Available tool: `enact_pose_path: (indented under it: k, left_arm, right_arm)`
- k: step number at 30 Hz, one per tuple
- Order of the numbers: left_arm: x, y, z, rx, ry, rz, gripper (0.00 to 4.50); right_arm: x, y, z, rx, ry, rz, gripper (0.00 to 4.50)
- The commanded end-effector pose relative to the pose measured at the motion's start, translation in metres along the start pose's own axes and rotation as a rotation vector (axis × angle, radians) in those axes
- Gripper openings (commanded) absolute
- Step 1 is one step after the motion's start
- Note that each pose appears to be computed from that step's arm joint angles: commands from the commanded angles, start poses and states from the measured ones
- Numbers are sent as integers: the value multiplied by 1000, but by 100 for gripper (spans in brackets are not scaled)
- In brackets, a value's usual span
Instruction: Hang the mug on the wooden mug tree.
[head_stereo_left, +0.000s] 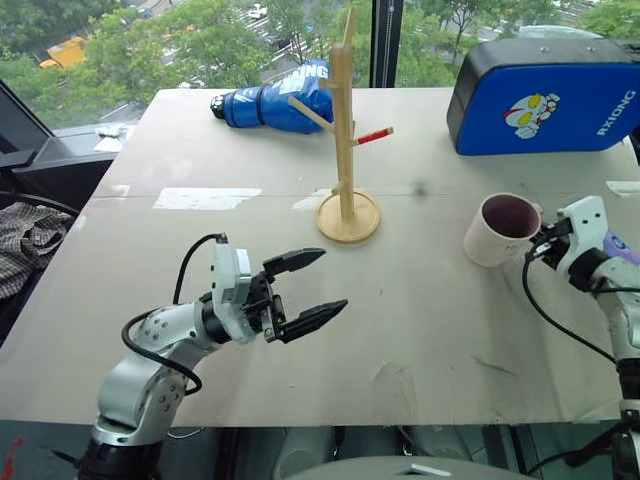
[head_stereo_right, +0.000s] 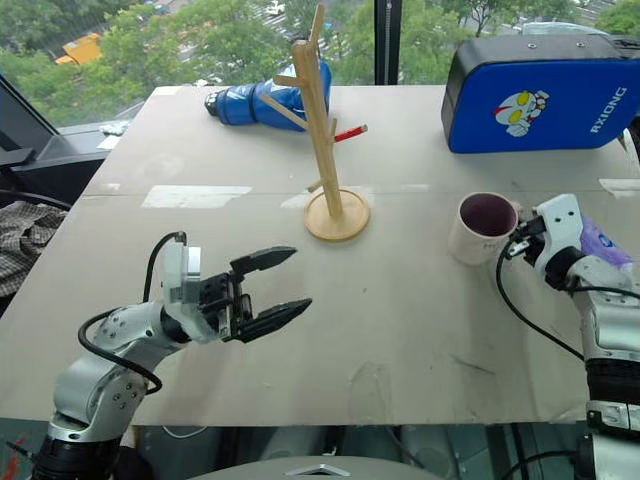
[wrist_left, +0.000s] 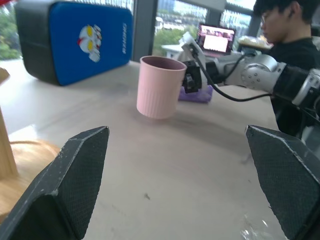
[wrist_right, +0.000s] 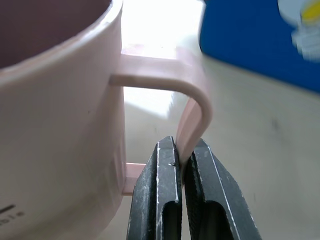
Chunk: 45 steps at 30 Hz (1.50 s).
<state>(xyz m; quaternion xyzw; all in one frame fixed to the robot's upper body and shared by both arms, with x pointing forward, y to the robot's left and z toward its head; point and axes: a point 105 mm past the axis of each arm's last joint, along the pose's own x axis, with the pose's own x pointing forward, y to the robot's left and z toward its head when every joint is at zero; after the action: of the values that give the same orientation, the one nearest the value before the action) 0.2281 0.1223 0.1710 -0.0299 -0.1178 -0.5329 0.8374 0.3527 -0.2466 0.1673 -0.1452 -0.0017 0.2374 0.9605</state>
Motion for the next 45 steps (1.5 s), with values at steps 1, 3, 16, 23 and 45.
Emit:
enact_pose_path:
  k: [1, 3, 16, 23, 45]
  left_arm:
    - [-11, 13, 21, 60, -89, 107, 450]
    - [-17, 19, 29, 98, -112, 139, 450]
    - [-42, 4, 32, 68, -124, 274, 450]
    - [-50, 3, 33, 72, -150, 342, 450]
    - [-61, 7, 24, 43, -154, 374, 450]
  right_arm:
    - [15, 10, 55, -111, -124, 111, 4]
    - [27, 17, 71, -152, -148, 177, 4]
    - [110, 55, 136, -396, -126, 523, 4]
    - [126, 78, 158, -440, -161, 609, 4]
    - [124, 81, 158, -492, -163, 662, 271]
